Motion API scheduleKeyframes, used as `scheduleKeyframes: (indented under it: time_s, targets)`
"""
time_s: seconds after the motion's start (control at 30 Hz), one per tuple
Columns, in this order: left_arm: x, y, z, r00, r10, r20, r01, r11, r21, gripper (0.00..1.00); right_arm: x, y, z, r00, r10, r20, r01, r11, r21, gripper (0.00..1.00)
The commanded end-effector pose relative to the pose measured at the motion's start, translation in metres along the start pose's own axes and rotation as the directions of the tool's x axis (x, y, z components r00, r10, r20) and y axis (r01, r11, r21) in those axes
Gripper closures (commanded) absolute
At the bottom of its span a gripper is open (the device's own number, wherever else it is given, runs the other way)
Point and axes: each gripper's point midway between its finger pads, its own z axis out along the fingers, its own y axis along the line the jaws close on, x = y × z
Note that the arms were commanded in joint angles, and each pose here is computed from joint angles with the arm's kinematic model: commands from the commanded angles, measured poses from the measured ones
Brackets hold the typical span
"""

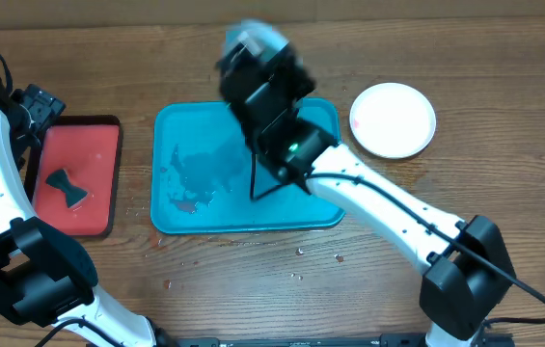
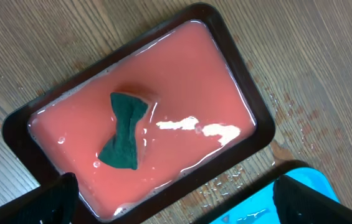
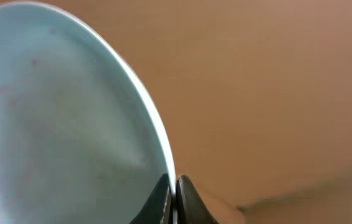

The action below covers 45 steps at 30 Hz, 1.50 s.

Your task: Clean dirty plates on tray and stack at the side

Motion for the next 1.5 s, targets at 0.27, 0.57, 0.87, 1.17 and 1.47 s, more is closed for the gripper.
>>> scheduleKeyframes:
  time_s: [0.27, 0.57, 0.87, 1.17, 1.47]
  targets:
    - [-0.002, 0.0, -0.001, 1.0, -0.004, 0.002, 0.004, 1.0, 0.002, 0.0, 0.08, 0.061, 0.018, 0.884, 0.262, -0.388, -0.438, 0.755, -0.487, 0.96]
    - [-0.002, 0.0, -0.001, 1.0, -0.004, 0.002, 0.004, 1.0, 0.002, 0.0, 0.215, -0.037, 0.094, 0.385, 0.505, -0.773, -0.875, 0.466, -0.131, 0.96]
    - [-0.002, 0.0, -0.001, 1.0, -0.004, 0.002, 0.004, 1.0, 0.002, 0.0, 0.336, -0.087, 0.103, 0.142, 0.567, -0.811, -0.884, 0.441, 0.154, 0.96]
    - [-0.002, 0.0, -0.001, 1.0, -0.004, 0.002, 0.004, 1.0, 0.002, 0.0, 0.348, -0.059, 0.113, 0.165, 0.585, -0.794, -0.911, 0.399, 0.105, 0.42]
    - [-0.002, 0.0, -0.001, 1.0, -0.004, 0.002, 0.004, 1.0, 0.002, 0.0, 0.319, -0.061, 0.084, 0.167, 0.542, -0.824, -0.929, 0.367, 0.054, 0.18]
